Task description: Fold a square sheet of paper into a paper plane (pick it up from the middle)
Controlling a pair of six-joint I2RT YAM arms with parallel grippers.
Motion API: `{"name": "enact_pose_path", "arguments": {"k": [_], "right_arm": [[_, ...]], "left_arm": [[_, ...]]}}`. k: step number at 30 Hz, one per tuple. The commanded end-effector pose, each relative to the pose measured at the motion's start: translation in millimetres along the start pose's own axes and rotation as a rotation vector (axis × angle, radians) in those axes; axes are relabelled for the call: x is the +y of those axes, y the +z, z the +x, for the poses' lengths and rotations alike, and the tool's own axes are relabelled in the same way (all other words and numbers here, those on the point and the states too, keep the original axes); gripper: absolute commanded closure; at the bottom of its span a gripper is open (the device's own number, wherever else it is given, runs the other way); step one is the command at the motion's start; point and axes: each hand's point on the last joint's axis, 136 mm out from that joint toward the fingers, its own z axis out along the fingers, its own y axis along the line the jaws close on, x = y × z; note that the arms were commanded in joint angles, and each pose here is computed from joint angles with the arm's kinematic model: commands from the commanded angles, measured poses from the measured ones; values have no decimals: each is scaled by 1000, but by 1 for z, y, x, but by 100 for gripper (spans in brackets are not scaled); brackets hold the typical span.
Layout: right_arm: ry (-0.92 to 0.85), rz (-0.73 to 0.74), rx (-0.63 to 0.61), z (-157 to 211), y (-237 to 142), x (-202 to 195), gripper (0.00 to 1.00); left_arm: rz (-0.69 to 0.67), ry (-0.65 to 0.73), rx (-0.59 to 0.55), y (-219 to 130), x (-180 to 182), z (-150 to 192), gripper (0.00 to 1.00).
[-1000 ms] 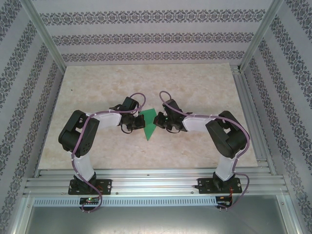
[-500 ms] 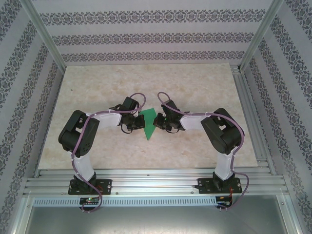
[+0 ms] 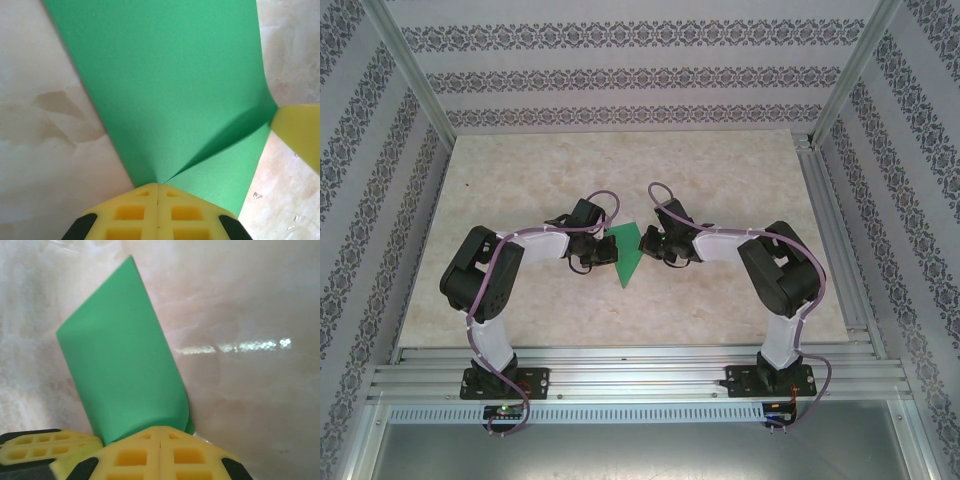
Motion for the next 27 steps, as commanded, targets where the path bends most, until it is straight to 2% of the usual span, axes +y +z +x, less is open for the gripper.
{"name": "enact_pose_path", "arguments": {"k": [1, 7, 14, 18, 27], "right_arm": [[-12, 23, 3, -2, 8, -6, 97], [-3, 68, -20, -6, 2, -13, 97], [-60, -144, -77, -9, -37, 38, 96], [-86, -125, -26, 8, -27, 37, 95], [-77, -43, 19, 13, 4, 20, 95]], "left_arm": [[-134, 0, 48, 5, 29, 18, 100], [-131, 6, 44, 4, 28, 17, 100], [-116, 17, 40, 3, 24, 15, 100], [-74, 49, 42, 3, 14, 11, 100], [-34, 172, 40, 5, 1, 0, 100]]}}
